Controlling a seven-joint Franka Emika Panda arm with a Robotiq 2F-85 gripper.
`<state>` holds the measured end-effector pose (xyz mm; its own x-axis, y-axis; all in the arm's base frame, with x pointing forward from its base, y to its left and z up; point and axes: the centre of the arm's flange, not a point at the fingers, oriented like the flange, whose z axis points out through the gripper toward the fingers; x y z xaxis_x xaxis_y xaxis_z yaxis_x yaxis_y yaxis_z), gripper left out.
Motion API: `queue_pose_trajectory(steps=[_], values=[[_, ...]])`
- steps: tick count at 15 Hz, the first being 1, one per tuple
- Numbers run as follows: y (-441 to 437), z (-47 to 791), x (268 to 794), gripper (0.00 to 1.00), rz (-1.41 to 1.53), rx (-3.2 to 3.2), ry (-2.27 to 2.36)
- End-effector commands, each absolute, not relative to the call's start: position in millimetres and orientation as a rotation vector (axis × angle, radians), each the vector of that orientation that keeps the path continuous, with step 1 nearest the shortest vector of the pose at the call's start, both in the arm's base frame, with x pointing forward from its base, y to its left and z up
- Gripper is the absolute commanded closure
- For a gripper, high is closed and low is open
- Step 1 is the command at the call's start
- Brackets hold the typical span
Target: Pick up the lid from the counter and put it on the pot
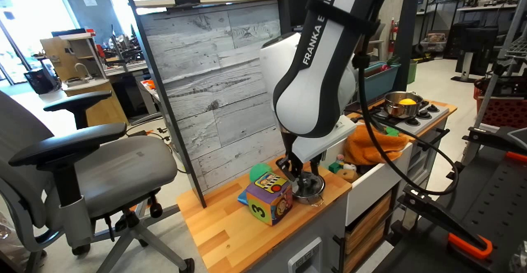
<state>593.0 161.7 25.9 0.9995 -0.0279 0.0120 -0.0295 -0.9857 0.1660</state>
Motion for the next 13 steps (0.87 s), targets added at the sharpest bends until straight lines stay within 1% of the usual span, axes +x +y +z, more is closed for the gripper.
queue_pose_trajectory(steps=[1, 3, 4, 12, 13], values=[[159, 29, 591, 0.17, 0.019, 2.955, -0.044], [158, 31, 590, 0.02, 0.028, 2.956, -0.043], [158, 32, 589, 0.00, 0.032, 2.958, -0.043], [145, 44, 584, 0.00, 0.065, 2.970, -0.076], [152, 30, 594, 0.00, 0.038, 2.970, -0.063]])
